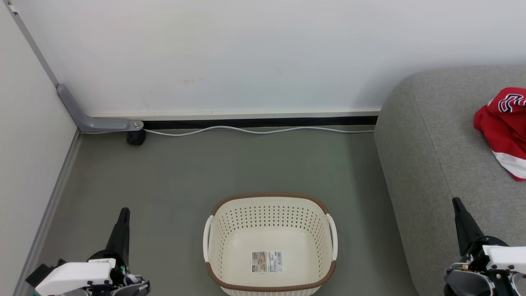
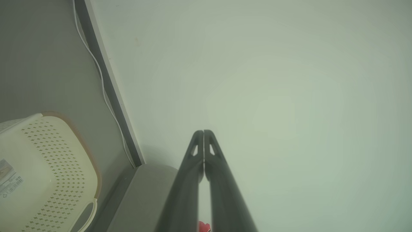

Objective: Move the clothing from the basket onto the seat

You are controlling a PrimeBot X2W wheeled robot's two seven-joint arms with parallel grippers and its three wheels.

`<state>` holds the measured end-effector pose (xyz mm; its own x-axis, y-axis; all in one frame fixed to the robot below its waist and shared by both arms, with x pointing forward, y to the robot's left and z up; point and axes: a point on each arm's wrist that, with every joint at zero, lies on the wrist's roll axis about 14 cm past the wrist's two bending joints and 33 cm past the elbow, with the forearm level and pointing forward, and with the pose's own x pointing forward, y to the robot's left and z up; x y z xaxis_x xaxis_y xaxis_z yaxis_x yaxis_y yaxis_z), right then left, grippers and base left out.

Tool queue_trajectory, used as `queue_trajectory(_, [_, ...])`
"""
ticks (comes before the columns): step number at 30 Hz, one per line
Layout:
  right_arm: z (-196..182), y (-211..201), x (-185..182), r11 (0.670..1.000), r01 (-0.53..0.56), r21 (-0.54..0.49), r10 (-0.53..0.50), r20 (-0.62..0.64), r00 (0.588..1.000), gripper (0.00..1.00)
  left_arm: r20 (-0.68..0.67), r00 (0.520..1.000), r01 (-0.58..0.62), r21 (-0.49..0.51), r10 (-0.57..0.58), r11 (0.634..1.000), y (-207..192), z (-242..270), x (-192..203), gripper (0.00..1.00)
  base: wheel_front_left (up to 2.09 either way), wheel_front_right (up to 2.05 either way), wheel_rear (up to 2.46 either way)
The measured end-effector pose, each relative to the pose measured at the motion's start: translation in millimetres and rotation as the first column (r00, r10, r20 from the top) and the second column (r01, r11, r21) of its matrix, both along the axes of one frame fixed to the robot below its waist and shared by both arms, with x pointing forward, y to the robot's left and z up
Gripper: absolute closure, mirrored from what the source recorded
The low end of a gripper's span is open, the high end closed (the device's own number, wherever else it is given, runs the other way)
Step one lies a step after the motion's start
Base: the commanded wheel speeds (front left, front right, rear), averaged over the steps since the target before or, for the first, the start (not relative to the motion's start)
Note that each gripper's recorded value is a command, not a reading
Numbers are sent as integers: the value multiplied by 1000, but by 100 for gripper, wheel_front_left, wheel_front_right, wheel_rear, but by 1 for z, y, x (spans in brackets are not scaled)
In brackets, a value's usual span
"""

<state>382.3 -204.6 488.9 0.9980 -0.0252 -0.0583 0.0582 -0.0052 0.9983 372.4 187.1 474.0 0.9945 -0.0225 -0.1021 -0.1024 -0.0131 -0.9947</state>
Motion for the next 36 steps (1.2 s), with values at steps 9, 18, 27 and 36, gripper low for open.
queue_trajectory(9, [0,0,0,1000,0,0,0,0,1000,100,0,1000,0,0,0,1000,0,0,0,100,0,0,0])
queue_trajectory(18, [0,0,0,1000,0,0,0,0,1000,100,0,1000,0,0,0,1000,0,0,0,100,0,0,0])
queue_trajectory(27, [0,0,0,1000,0,0,0,0,1000,100,0,1000,0,0,0,1000,0,0,0,100,0,0,0])
queue_trajectory(36, [0,0,0,1000,0,0,0,0,1000,100,0,1000,0,0,0,1000,0,0,0,100,0,0,0])
